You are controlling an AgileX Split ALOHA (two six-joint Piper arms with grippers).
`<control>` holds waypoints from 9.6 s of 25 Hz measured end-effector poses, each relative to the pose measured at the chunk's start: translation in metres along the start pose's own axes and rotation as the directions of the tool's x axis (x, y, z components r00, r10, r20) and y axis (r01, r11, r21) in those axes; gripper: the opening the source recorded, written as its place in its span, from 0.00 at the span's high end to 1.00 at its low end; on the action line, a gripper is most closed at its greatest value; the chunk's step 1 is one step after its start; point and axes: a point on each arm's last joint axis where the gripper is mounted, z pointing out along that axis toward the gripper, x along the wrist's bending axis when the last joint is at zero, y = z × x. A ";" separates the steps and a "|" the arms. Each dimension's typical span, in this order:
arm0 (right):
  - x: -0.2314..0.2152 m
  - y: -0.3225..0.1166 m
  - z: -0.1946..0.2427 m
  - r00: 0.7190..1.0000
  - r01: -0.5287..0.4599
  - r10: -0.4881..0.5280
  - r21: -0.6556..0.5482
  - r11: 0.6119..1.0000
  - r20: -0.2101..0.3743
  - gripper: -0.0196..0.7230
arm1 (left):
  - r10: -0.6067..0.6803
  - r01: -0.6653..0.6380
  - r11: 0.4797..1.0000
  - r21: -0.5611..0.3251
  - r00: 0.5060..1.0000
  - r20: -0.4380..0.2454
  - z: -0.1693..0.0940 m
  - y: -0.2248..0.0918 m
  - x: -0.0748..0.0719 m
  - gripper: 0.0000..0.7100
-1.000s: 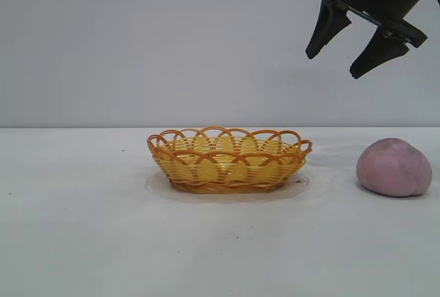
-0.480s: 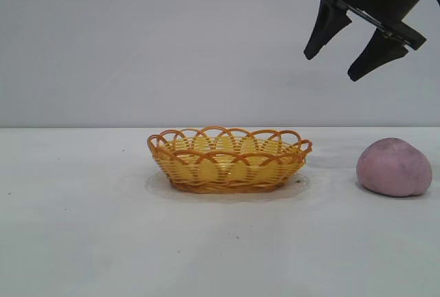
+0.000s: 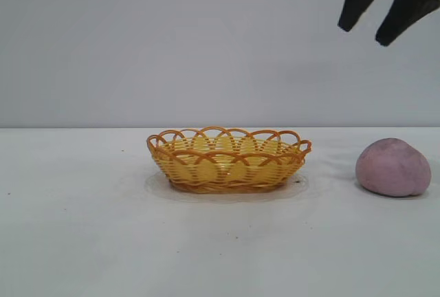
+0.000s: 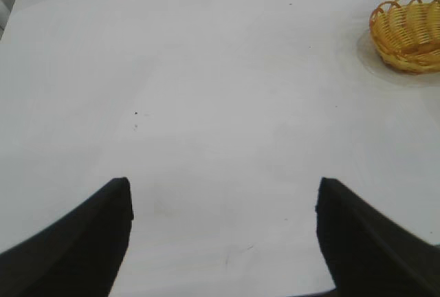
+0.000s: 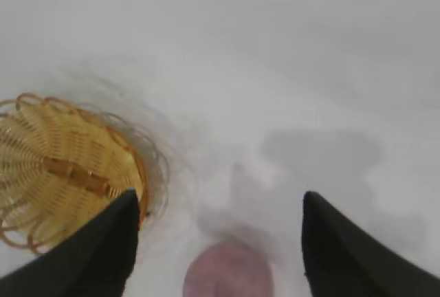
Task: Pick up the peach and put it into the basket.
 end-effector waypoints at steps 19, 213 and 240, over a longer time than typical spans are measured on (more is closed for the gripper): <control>0.028 -0.033 0.031 0.995 -0.053 0.023 0.327 0.944 0.096 0.50 | 0.000 0.000 1.000 -0.003 1.000 0.000 0.000 0.000 0.000 0.26; 0.103 -0.349 -0.137 0.894 0.066 0.219 -0.597 0.799 0.392 0.25 | -0.004 0.004 1.000 -0.003 1.000 0.007 0.000 0.000 -0.001 0.26; 0.103 -0.349 -0.137 0.894 0.067 0.217 -0.597 0.800 0.391 0.25 | -0.006 0.006 1.000 -0.004 1.000 0.011 0.000 0.000 -0.001 0.26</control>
